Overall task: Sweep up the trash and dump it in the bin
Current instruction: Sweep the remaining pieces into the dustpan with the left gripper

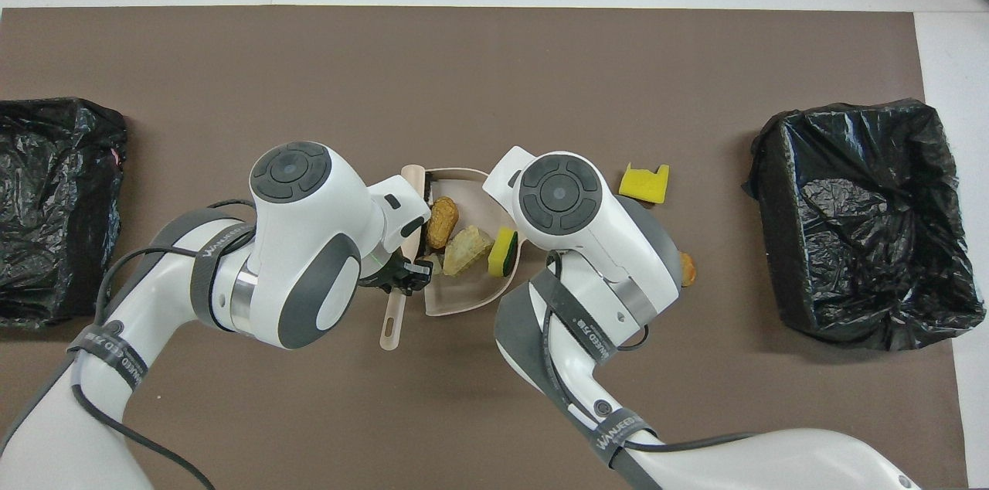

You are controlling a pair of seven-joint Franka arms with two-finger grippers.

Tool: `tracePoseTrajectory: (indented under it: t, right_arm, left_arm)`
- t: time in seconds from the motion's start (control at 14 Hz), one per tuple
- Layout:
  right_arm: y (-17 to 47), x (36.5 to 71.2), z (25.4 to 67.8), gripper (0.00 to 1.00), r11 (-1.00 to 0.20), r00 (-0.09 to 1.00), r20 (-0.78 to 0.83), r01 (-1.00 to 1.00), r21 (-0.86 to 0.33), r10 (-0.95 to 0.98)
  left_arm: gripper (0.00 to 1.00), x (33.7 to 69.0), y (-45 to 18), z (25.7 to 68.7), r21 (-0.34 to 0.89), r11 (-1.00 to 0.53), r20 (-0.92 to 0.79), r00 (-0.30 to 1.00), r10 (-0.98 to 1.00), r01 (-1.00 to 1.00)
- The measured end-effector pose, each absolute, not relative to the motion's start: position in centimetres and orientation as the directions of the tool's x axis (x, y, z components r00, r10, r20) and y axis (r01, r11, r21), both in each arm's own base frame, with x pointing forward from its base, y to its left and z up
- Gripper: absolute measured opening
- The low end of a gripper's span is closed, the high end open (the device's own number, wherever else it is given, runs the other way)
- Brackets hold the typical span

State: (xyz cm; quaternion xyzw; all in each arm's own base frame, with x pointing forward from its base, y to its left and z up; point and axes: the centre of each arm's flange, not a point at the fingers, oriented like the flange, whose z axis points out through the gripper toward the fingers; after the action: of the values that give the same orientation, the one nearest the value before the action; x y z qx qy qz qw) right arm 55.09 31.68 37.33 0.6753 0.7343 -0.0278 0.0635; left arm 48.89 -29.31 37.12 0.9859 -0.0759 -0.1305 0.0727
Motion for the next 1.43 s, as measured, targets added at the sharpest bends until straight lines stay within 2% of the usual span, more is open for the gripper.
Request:
tracePoseTrajectory:
  t: [0.29,0.64,0.93,1.21,1.43]
  right_arm:
    - [31.7,55.1,37.3,0.31,0.086,-0.08,-0.13,0.995,0.046,0.988]
    - [31.7,55.1,37.3,0.31,0.086,-0.08,-0.13,0.995,0.046,0.988]
    - [31.7,55.1,37.3,0.31,0.086,-0.08,-0.13,0.995,0.046,0.988]
    - [31.6,55.1,37.3,0.31,0.086,-0.079,-0.13,0.995,0.046,0.988]
    - [31.6,55.1,37.3,0.31,0.086,-0.079,-0.13,0.995,0.046,0.988]
  left_arm:
    - [0.26,49.4,-28.1,38.2,0.16,-0.984,-0.254,0.96,-0.115,-0.076]
    - [0.26,48.6,-24.5,40.1,0.112,-0.993,-0.341,0.94,0.007,0.048]
    - [0.26,45.5,-23.5,37.8,0.06,-0.986,-0.355,0.926,0.124,0.155]
    - [0.26,42.5,-25.8,37.3,0.08,-0.988,-0.317,0.943,0.1,0.131]
    - [0.26,40.9,-28.9,38.1,0.141,-0.982,-0.321,0.944,0.072,0.123]
